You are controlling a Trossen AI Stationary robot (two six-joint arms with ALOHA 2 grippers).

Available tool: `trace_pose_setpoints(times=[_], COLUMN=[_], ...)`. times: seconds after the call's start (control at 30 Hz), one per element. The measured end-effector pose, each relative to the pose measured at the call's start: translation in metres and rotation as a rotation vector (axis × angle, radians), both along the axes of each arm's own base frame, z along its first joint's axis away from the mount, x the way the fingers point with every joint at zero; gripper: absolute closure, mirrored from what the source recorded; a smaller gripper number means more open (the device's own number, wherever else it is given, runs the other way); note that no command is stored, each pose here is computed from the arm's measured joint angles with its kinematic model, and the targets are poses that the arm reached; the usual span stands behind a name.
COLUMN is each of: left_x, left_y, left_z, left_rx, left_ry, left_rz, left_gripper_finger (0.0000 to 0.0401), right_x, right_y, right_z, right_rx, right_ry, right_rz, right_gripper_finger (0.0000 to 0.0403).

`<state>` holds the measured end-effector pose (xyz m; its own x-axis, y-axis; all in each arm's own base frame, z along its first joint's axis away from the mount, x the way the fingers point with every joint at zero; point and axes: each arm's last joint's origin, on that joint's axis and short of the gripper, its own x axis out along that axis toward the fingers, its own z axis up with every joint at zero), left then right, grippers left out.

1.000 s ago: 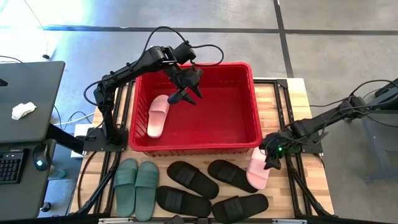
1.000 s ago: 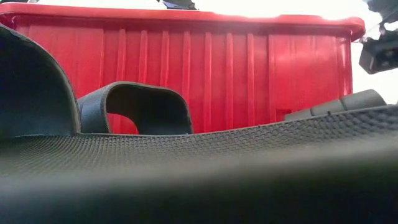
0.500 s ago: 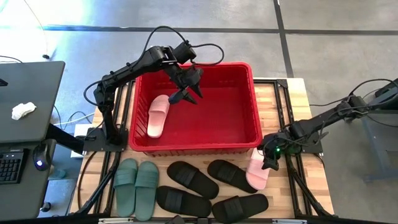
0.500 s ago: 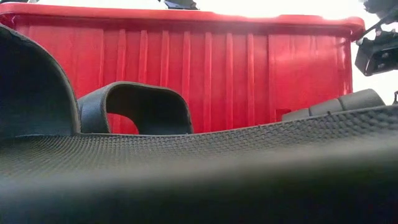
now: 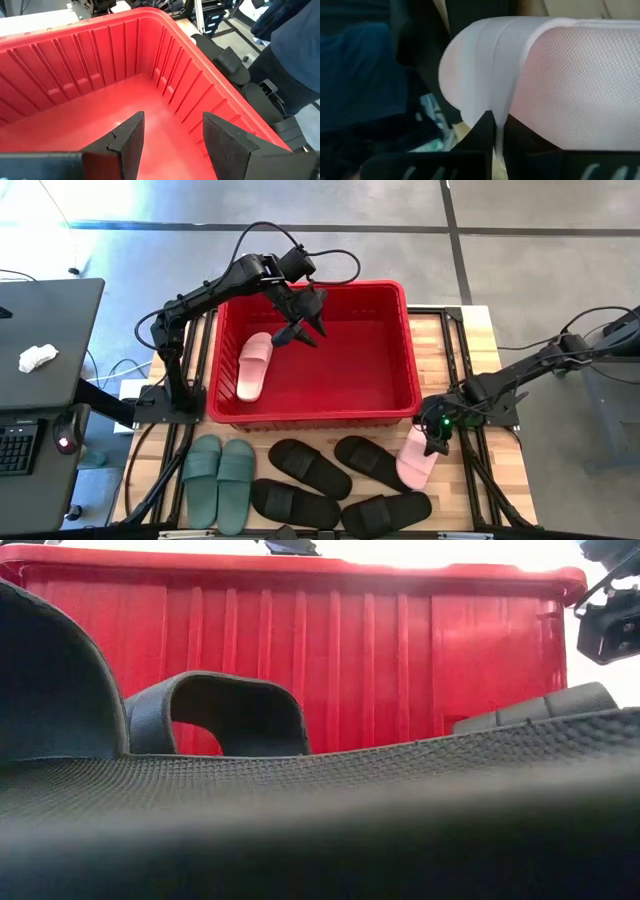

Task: Pick and place slides into bin
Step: Put the pink slide into the red bin

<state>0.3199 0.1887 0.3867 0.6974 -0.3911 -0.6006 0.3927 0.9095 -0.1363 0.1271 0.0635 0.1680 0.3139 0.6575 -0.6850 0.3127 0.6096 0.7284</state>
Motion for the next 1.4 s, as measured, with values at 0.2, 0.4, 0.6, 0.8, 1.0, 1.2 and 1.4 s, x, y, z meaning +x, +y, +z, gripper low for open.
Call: trace_pose_setpoints(times=[0.2,0.4,0.6,0.8,1.0,1.2,1.4], left_x=[0.0,0.0,0.0,0.0,0.0,0.0,0.0], left_y=[0.0,0.001,0.001,0.001,0.001,0.001,0.001], left_z=[0.0,-0.001,-0.001,-0.001,-0.001,-0.001,-0.001], left_rx=[-0.081,-0.046,-0.028,-0.008,-0.008,-0.004,0.01], left_ry=[0.047,0.045,0.038,0.028,0.028,0.031,0.042], left_rz=[0.069,0.063,0.052,0.037,0.038,0.041,0.052], left_gripper_finger=[0.0217,0.0217,0.0217,0.0217,0.0217,0.0217,0.0217], right_x=[0.001,0.004,0.009,0.009,0.004,0.015,0.031], right_y=[-0.001,0.0,0.001,0.001,0.0,0.007,0.013], right_z=[0.012,0.037,0.079,0.119,0.115,0.091,0.081], right_rx=[0.112,0.252,0.327,0.423,0.356,0.354,0.334], right_ry=[0.024,0.081,0.068,0.078,0.27,0.306,0.233], right_rz=[-0.185,-0.342,-0.418,-0.486,-0.487,-0.411,-0.347], right_gripper_finger=[0.04,0.0402,0.0402,0.0402,0.0402,0.0403,0.0403])
